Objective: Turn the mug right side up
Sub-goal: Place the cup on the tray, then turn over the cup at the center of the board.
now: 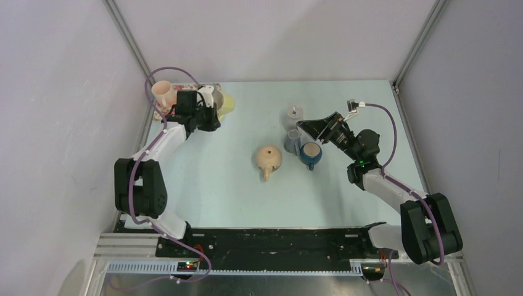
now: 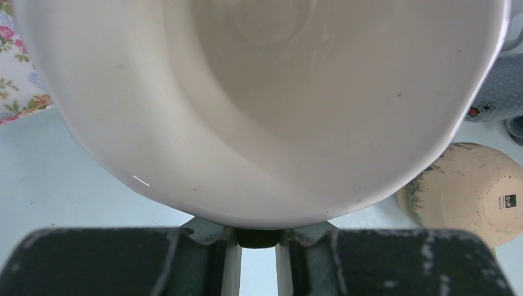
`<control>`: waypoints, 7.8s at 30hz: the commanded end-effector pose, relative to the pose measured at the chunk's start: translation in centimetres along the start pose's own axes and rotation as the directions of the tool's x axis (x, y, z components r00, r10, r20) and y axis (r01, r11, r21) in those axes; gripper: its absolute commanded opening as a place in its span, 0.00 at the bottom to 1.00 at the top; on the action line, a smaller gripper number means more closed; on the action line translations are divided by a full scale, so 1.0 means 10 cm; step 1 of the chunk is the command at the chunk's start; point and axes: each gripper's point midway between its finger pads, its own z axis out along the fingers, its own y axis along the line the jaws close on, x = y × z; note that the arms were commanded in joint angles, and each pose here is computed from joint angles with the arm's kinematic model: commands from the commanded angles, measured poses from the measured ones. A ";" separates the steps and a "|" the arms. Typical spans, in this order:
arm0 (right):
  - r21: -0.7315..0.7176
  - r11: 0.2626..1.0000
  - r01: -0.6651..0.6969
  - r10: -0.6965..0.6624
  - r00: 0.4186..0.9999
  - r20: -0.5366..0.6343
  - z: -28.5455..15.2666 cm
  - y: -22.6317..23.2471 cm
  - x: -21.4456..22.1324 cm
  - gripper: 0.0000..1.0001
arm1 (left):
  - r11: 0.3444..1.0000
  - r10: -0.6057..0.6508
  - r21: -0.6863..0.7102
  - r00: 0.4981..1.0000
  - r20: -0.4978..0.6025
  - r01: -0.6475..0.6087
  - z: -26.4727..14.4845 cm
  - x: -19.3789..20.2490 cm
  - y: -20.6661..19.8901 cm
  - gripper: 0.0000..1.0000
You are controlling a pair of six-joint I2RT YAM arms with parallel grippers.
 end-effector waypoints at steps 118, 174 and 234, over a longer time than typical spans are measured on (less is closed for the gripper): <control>0.026 0.998 0.059 -0.060 0.997 0.054 -0.02 -0.02 -0.22 1.00 | 0.934 -0.188 -0.301 0.981 0.052 0.195 0.29 -0.80 1.60 0.00; 0.065 0.996 0.055 -0.059 0.997 0.056 0.00 -0.18 -0.21 0.97 | 0.881 -0.237 -0.421 0.972 0.003 0.216 0.62 -0.54 2.28 0.59; 0.083 0.994 0.068 -0.079 0.988 0.135 -0.18 -0.04 -0.52 0.97 | 0.964 0.263 0.051 0.964 -0.047 -0.261 -0.13 -0.34 -0.57 0.84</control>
